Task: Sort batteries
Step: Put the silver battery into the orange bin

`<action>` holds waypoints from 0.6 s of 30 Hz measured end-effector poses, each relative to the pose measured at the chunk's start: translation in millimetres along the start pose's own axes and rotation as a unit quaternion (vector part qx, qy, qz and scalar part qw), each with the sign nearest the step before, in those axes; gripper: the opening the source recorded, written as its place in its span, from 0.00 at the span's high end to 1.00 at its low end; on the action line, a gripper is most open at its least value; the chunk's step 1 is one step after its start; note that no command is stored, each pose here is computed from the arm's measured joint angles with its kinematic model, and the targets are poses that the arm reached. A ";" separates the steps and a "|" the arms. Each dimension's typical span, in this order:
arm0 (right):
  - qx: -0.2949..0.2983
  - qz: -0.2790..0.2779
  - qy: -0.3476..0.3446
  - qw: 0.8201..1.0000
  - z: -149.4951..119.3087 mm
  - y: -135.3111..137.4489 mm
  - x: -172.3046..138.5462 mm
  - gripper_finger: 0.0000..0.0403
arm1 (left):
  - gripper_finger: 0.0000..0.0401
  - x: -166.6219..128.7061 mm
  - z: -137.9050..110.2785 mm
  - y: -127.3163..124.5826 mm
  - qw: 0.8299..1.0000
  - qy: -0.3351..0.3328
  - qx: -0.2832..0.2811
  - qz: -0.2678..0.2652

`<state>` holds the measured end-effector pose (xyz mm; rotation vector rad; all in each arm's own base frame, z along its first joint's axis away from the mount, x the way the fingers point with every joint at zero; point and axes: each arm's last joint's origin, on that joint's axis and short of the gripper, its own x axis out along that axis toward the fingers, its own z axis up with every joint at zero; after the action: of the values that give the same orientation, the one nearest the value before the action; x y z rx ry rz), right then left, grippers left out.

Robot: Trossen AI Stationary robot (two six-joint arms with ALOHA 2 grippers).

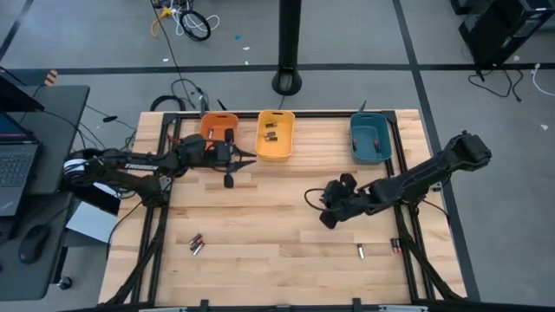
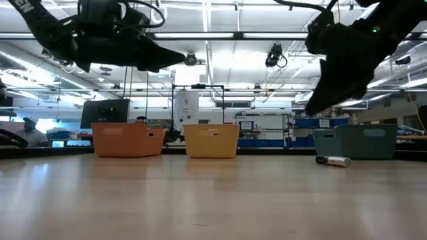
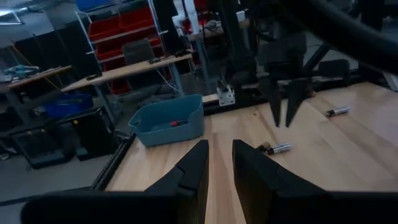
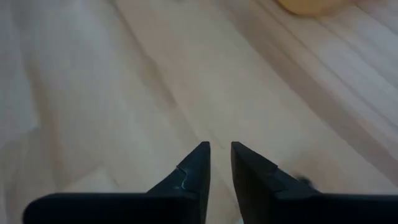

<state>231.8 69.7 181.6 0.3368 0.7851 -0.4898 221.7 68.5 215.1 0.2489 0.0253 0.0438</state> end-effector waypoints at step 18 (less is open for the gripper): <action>-0.071 0.040 0.406 0.910 -36.5 20.7 -63.2 0.40 | 0.81 -7.8 -13.0 -9.2 1.000 -0.003 -0.024 -0.002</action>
<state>183.1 122.5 206.3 0.4400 1.6016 -0.1954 213.9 62.4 200.4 0.2013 0.0193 0.0404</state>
